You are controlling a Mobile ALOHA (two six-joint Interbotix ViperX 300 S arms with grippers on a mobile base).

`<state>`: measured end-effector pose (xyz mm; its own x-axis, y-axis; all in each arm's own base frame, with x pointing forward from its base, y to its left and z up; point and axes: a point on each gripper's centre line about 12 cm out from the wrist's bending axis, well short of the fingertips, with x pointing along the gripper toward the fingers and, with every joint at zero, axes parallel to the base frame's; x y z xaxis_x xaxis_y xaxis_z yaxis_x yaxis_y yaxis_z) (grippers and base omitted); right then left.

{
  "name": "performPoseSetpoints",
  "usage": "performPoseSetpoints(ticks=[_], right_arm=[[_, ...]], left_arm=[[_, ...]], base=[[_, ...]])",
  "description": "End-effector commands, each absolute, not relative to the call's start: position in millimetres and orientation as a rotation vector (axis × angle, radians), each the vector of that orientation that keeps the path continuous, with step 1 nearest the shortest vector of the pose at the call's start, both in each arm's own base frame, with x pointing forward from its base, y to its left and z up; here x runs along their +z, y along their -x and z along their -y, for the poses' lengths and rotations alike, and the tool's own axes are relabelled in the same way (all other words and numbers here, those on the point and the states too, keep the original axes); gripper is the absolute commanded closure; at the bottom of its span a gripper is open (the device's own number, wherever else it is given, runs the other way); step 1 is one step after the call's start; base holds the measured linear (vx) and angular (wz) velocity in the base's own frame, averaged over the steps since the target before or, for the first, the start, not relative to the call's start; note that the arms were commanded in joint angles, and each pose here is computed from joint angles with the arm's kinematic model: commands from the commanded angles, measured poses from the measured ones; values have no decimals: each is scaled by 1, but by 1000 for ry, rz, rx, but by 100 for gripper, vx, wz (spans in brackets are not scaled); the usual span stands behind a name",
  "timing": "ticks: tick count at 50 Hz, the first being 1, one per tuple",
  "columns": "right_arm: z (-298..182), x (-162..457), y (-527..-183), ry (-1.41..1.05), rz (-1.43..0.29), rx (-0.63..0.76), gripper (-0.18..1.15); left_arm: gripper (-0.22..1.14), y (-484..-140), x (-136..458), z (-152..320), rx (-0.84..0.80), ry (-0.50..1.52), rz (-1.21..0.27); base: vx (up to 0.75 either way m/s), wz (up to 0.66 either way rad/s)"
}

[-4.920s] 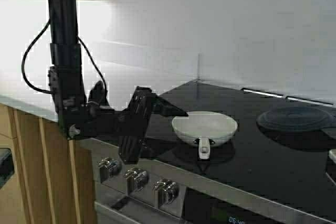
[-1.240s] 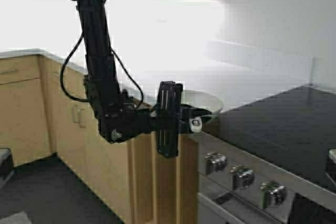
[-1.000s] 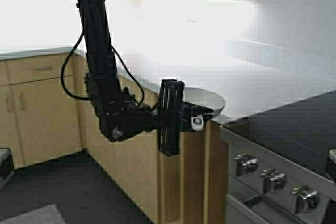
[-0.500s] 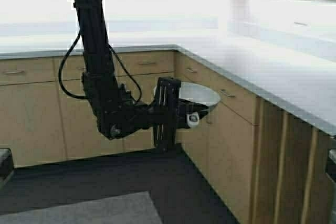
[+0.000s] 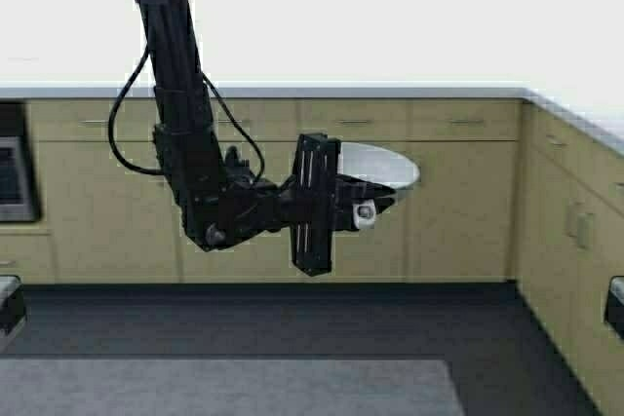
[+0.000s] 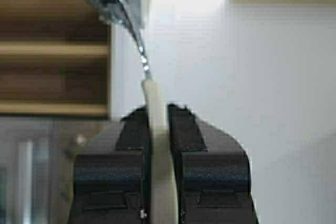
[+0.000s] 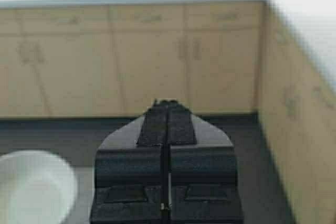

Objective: Wash the pan

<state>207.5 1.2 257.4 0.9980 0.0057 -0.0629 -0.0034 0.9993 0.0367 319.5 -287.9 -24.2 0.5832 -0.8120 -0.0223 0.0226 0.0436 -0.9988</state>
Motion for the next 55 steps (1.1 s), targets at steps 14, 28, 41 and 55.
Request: performPoseSetpoints(ticks=[14,28,41,55], right_arm=[[-2,262,-212,-40,-55,6,91],[-2,260,-213,-38,-61,6,91],[-2,266,-212,-38,-42,7,91],[-2,266,-212,-38,-43,6,91]], left_arm=[[89,-324,2,284,-772,1396,-670],[89,-317,6,277,-765,1405,-664],[89,-318,12,258,-738,1408,-646],[89,-319,8,255,-744,1410,-653]], base=[[0,51],[5,42],[8,54],[10,60]])
